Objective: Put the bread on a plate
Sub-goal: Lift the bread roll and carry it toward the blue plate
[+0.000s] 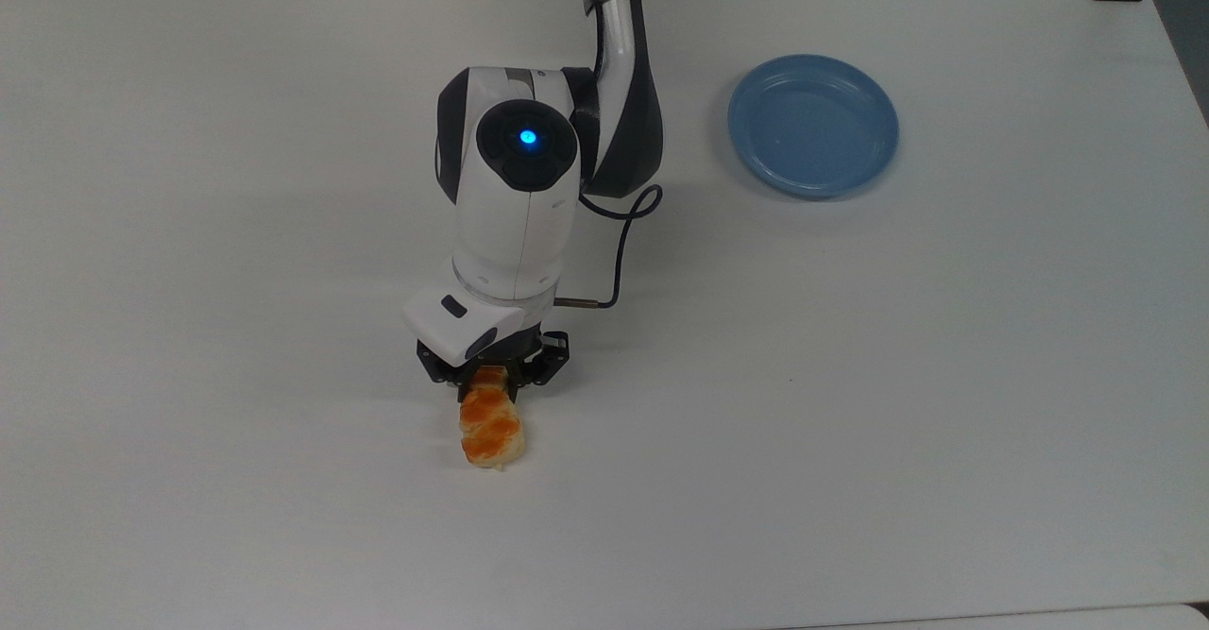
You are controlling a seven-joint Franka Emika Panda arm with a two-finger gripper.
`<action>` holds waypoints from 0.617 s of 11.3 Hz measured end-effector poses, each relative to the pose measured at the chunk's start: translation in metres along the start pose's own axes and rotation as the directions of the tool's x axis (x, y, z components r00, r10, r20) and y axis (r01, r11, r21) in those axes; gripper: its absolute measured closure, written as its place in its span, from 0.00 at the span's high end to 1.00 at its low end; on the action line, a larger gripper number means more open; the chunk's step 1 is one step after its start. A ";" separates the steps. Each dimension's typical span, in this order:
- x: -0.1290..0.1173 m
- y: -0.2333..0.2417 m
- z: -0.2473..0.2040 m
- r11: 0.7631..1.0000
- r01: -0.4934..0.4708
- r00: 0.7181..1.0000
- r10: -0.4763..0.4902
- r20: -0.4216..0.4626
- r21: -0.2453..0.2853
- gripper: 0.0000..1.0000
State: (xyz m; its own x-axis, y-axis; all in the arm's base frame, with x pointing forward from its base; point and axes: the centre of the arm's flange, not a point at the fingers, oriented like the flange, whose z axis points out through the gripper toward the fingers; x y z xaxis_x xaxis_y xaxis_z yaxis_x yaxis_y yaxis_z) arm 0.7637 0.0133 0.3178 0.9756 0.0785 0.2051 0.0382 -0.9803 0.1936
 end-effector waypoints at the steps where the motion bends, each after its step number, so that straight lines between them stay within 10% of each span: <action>1: 0.000 0.000 -0.001 1.000 -0.012 1.000 0.012 -0.002 0.000 0.35; 7: -0.003 0.020 -0.098 0.998 -0.058 0.996 0.057 0.062 -0.001 0.22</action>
State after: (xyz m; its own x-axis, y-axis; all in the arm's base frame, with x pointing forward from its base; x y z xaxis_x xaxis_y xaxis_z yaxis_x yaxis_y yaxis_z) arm 0.7407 0.0108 0.4151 0.9878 0.0106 0.1557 -0.0182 -0.9831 0.1823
